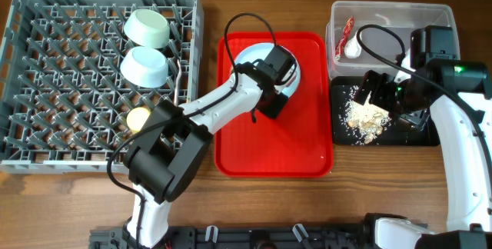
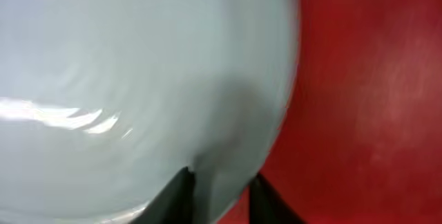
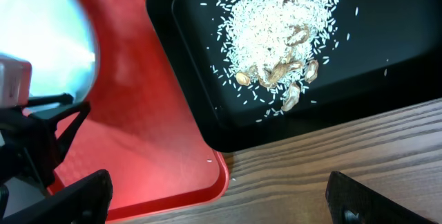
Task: Sort waste into correct bins and load items into the dishwasher rack
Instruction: 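Move the left gripper to the light-blue plate and grip its edge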
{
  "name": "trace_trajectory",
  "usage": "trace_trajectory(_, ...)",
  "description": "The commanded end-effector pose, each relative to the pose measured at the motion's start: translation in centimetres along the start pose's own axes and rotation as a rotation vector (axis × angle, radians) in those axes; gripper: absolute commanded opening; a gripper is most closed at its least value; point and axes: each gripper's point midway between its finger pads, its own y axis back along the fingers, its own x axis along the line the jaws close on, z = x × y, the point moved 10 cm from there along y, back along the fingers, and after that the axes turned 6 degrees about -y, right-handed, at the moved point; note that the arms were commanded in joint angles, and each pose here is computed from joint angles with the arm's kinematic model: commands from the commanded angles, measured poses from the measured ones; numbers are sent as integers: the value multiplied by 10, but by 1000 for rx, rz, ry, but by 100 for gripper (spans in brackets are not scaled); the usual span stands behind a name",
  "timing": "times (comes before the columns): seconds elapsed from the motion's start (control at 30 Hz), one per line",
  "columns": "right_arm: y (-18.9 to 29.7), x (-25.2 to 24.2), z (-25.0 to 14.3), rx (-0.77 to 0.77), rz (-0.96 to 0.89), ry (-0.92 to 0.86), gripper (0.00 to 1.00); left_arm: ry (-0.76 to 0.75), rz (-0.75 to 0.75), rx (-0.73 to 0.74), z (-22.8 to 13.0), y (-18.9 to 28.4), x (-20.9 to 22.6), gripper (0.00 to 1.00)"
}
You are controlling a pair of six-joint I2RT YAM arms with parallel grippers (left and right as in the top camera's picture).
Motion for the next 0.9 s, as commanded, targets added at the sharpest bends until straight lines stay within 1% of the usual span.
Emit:
trace_trajectory(0.0, 9, 0, 1, -40, 3, 6, 100, -3, 7, 33, -3, -3, 0, 17)
trace_trajectory(0.17, 9, 0, 1, -38, 2, 6, 100, -1, 8, 25, -2, -3, 0, 14)
trace_trajectory(0.27, 9, 0, 1, -38, 2, 5, 100, -1, 8, 20, -1, -3, 0, 5)
trace_trajectory(0.3, 9, 0, 1, -38, 2, 5, 100, -1, 8, 20, -1, -3, 0, 4)
trace_trajectory(0.47, 9, 0, 1, -39, 3, 6, 100, -2, 8, 12, 0, -1, 0, 4)
trace_trajectory(0.63, 9, 0, 1, -39, 2, 6, 100, -3, 10, -33, 6, 9, -2, 4)
trace_trajectory(0.77, 9, 0, 1, -39, 2, 6, 100, 0, 11, -75, 11, 25, -3, 4)
trace_trajectory(0.87, 9, 0, 1, -39, 2, 6, 100, 25, 8, -134, 18, 46, -4, 4)
